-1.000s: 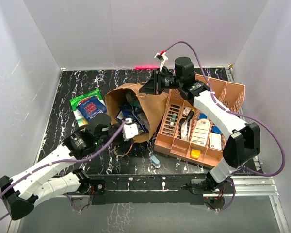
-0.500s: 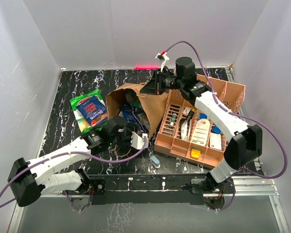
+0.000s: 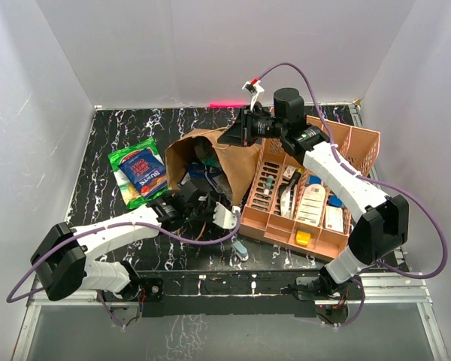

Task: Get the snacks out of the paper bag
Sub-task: Take out the snack from the paper bag.

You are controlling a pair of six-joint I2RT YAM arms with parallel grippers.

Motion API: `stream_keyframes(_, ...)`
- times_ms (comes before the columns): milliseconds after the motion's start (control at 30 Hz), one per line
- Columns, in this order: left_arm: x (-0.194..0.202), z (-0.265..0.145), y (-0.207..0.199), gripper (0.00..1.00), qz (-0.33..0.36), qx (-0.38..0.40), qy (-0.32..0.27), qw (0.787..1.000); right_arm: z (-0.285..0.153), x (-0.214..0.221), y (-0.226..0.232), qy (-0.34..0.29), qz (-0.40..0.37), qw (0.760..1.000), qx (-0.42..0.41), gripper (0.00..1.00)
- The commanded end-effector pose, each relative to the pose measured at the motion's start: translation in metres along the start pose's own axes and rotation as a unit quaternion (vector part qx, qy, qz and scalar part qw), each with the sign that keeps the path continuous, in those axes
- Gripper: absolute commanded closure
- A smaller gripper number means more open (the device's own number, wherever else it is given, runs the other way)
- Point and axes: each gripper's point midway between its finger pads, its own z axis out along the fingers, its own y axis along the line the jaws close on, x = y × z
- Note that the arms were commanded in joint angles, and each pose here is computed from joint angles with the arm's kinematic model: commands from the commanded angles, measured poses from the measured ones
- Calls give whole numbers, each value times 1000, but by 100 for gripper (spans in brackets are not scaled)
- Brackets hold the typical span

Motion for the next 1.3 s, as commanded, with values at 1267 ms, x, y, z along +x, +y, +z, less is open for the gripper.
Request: stream_keyframes(1267, -88, -315, 186, 100, -324, -351, -249, 843, -27, -29, -26, -92, 2, 991, 97, 93)
